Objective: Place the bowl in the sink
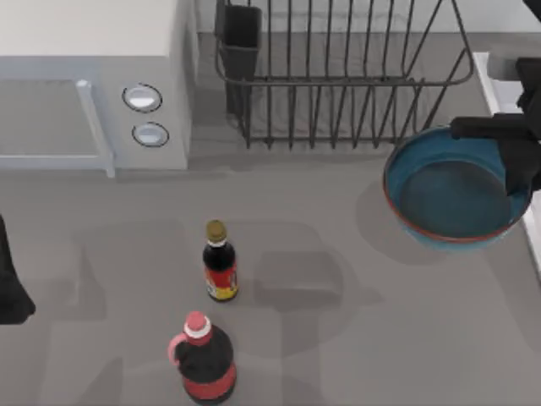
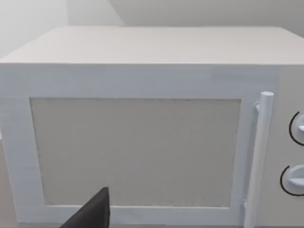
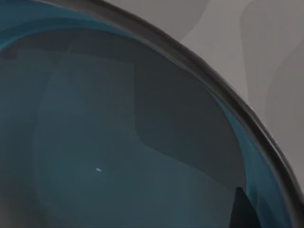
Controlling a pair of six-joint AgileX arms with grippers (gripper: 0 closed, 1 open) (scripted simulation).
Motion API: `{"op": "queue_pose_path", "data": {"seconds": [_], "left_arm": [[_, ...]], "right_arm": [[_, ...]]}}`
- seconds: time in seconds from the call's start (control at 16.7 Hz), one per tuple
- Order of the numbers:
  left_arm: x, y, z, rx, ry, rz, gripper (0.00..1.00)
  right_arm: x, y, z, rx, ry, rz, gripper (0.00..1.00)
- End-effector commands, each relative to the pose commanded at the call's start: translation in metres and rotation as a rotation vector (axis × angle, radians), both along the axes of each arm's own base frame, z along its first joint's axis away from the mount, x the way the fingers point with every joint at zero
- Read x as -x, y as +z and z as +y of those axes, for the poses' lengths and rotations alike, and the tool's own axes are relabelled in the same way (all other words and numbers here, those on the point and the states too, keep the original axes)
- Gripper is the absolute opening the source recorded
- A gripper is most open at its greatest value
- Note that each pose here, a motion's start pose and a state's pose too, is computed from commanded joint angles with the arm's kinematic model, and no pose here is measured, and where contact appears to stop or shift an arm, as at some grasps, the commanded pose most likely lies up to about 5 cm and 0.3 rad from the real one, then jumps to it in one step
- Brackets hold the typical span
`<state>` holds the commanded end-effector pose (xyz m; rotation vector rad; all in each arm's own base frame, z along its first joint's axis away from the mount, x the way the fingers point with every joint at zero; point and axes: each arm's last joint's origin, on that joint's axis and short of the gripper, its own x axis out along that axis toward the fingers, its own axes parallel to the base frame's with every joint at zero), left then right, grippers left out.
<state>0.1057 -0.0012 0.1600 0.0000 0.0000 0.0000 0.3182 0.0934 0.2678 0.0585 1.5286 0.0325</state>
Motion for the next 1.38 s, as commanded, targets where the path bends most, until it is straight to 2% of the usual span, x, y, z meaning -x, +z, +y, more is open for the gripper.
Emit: {"op": "queue_pose_path", "data": {"seconds": [0.24,0.48,0.72,0.84,1.02,1.38], "left_arm": [[0.0,0.0,0.0,0.0,0.0,0.0,1.0],[0.0,0.0,0.0,0.0,0.0,0.0,1.0],[0.0,0.0,0.0,0.0,0.0,0.0,1.0],[0.0,0.0,0.0,0.0,0.0,0.0,1.0],[0.0,0.0,0.0,0.0,0.0,0.0,1.0],[0.0,0.0,0.0,0.0,0.0,0.0,1.0]], "right_arm": [[-0.014,-0.026,-0.02,-0.125,-0.031,-0.13,0.0],[-0.027,-0.061,-0.057,-0.251,-0.065,-0.37,0.0],[-0.026,-0.092,-0.108,-0.307,-0.086,-0.668,0.0],[-0.017,-0.101,-0.134,-0.297,-0.088,-0.823,0.0],[0.0,-0.104,-0.168,-0.241,-0.085,-1.041,0.0],[0.037,-0.078,-0.216,-0.041,-0.062,-1.389,0.0]]}}
